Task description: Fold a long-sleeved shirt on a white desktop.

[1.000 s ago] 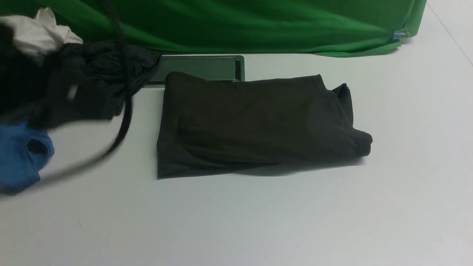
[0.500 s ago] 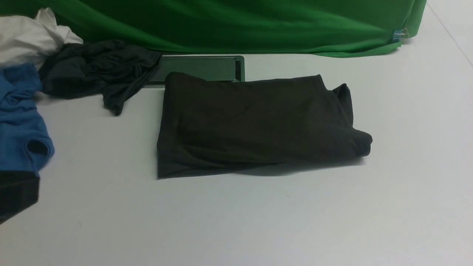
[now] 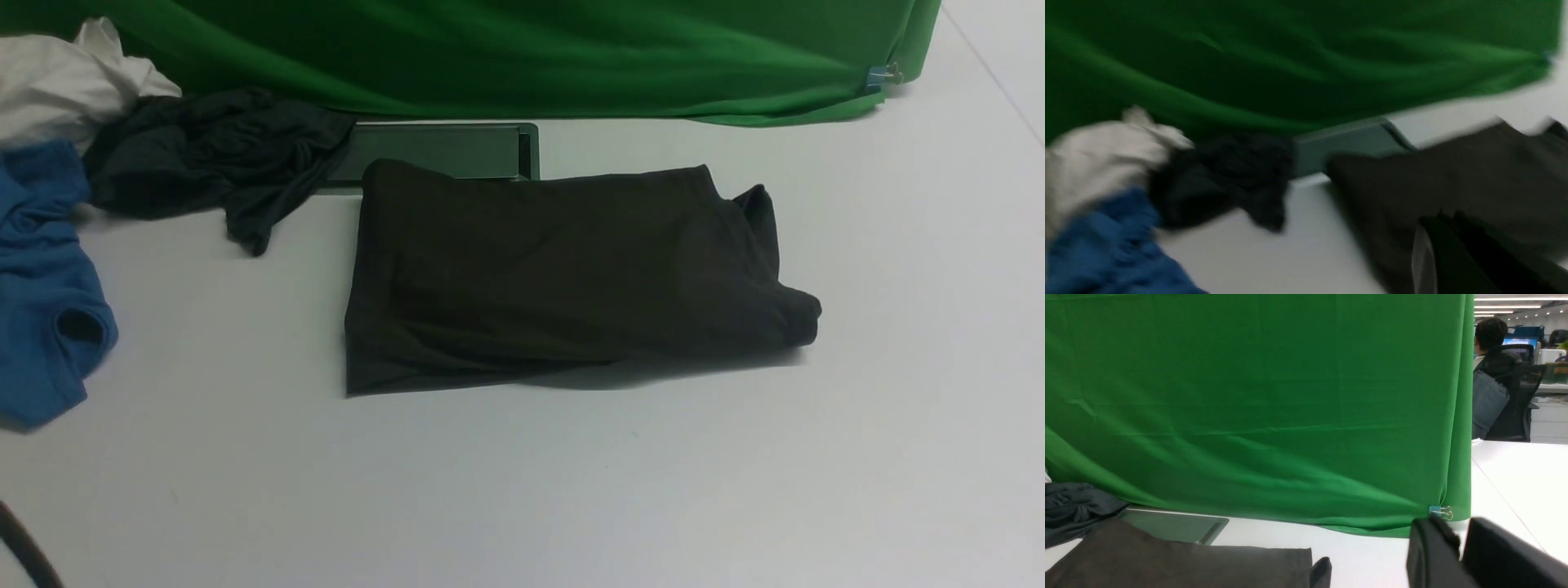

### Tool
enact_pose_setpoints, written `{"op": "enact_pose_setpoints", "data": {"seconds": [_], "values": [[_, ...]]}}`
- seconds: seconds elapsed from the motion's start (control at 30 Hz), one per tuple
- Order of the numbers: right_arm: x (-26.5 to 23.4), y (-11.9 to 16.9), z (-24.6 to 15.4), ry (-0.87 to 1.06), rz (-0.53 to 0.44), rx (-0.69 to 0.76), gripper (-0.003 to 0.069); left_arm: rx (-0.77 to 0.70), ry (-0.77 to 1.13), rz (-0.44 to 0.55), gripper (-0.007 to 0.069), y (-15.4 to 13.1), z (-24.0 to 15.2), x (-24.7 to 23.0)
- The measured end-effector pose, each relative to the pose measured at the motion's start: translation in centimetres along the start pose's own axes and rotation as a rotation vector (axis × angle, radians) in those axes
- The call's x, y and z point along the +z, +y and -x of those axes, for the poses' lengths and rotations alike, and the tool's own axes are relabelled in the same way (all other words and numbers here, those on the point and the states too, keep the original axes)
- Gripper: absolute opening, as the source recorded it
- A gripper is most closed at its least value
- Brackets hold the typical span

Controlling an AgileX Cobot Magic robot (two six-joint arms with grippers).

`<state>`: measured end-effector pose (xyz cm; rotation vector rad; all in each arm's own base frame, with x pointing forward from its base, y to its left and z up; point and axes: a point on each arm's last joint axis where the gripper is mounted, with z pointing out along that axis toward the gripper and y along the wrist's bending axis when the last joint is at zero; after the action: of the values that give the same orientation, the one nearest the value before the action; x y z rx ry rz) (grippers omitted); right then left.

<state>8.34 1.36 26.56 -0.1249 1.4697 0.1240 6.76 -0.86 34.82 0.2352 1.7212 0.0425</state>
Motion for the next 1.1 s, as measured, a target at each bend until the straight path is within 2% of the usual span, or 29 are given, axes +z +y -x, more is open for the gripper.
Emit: {"op": "enact_pose_setpoints", "data": {"seconds": [0.13, 0.17, 0.3, 0.33, 0.4, 0.53, 1.1], "values": [[0.0, 0.0, 0.0, 0.0, 0.0, 0.0, 0.0135, 0.043, -0.128, 0.079, 0.0017, -0.2, -4.2, 0.2], [0.0, 0.0, 0.0, 0.0, 0.0, 0.0, 0.0141, 0.05, -0.152, 0.097, 0.0017, -0.7, -7.2, 0.2], [0.0, 0.0, 0.0, 0.0, 0.0, 0.0, 0.015, 0.016, -0.094, 0.117, 0.0017, -1.5, -12.9, 0.8], [0.0, 0.0, 0.0, 0.0, 0.0, 0.0, 0.015, 0.013, -0.089, 0.116, 0.0017, -1.5, -13.2, 0.9], [0.0, 0.0, 0.0, -0.001, 0.0, 0.0, 0.0161, -0.053, -0.006, 0.108, 0.0017, -1.8, -15.5, 1.3], [0.0, 0.0, 0.0, 0.0, 0.0, 0.0, 0.0175, -0.084, 0.045, 0.1, 0.0017, -2.0, -16.1, 1.4], [0.0, 0.0, 0.0, 0.0, 0.0, 0.0, 0.0205, -0.086, 0.016, 0.105, 0.0017, -1.9, -15.9, 1.3]]}}
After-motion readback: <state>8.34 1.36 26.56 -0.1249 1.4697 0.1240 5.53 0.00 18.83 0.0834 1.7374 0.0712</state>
